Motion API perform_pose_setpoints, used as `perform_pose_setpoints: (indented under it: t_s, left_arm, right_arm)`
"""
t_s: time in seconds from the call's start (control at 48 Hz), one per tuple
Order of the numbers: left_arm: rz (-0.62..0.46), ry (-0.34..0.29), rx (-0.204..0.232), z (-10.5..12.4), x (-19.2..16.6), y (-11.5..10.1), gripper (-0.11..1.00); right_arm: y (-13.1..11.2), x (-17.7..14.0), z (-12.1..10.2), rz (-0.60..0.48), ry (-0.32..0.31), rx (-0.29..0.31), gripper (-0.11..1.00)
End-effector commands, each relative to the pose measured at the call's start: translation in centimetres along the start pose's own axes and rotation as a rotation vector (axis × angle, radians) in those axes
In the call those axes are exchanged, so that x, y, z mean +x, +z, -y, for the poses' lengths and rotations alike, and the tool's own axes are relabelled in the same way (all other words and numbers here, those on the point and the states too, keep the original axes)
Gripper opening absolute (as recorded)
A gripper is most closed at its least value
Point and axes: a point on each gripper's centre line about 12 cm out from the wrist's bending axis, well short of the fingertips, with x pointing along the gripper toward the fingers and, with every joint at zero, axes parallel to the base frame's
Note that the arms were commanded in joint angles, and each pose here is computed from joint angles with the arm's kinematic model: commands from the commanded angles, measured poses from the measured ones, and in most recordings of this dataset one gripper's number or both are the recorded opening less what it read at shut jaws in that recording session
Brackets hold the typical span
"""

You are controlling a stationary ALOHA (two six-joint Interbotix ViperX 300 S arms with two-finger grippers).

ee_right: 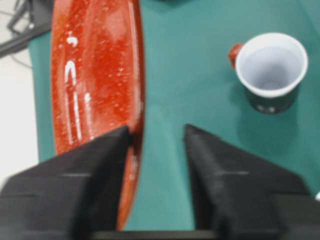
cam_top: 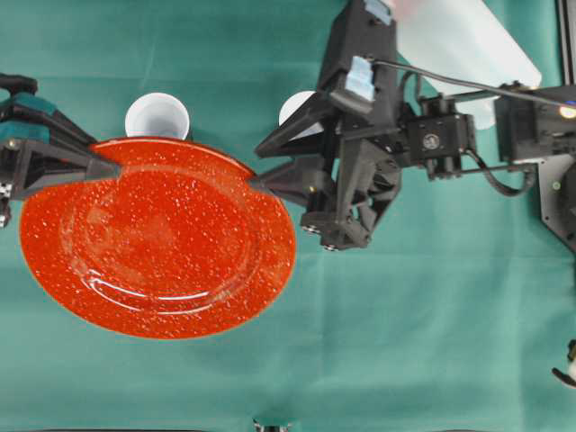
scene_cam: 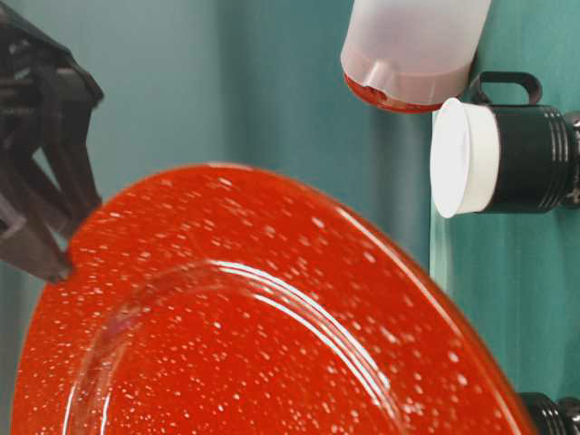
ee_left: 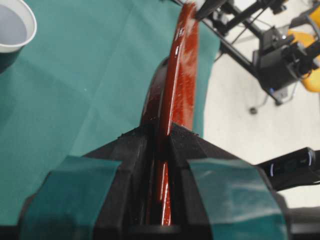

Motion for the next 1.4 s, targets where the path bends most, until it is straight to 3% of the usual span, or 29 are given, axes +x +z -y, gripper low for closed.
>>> perform_pose_setpoints:
  t_s: [0.0,0.125,0.354,0.625,0.938,1.001,1.147,1.376]
  left_arm:
    - [0.045,-0.039,0.0,1.2,-0.5,1.4,0.07]
    - [0.048,-0.039,-0.002,1.2,-0.5,1.5,0.07]
    - [0.051,-0.032,-0.005,1.2,-0.4,1.7,0.07]
    - [0.06,-0.032,-0.006,1.2,-0.5,2.0,0.07]
    - [0.065,-0.029,-0.013,1.2,-0.5,2.2,0.07]
    - [0.07,-0.026,-0.017,1.1,-0.5,2.3,0.07]
    - [0.062,-0.009,-0.02,1.0,-0.3,2.5,0.07]
    - [0.063,0.012,-0.024,0.9,0.2,3.1,0.07]
  right_arm:
    - [0.8,-0.3,-0.4,0.035,0.027,0.001,0.29]
    - [0.7,-0.2,-0.6,0.035,0.03,-0.016,0.11]
    - [0.5,-0.2,-0.5,0.029,0.026,-0.021,0.11]
    - [-0.2,-1.1,0.8,-0.039,-0.054,-0.005,0.11]
    - [-0.3,-2.4,0.8,-0.007,-0.016,0.01,0.07]
    - [-0.3,-2.3,0.8,-0.007,-0.017,0.01,0.19]
    - [-0.5,-2.4,0.7,-0.011,-0.016,0.006,0.6]
    - [-1.4,-3.8,0.5,-0.013,0.019,0.018,0.61]
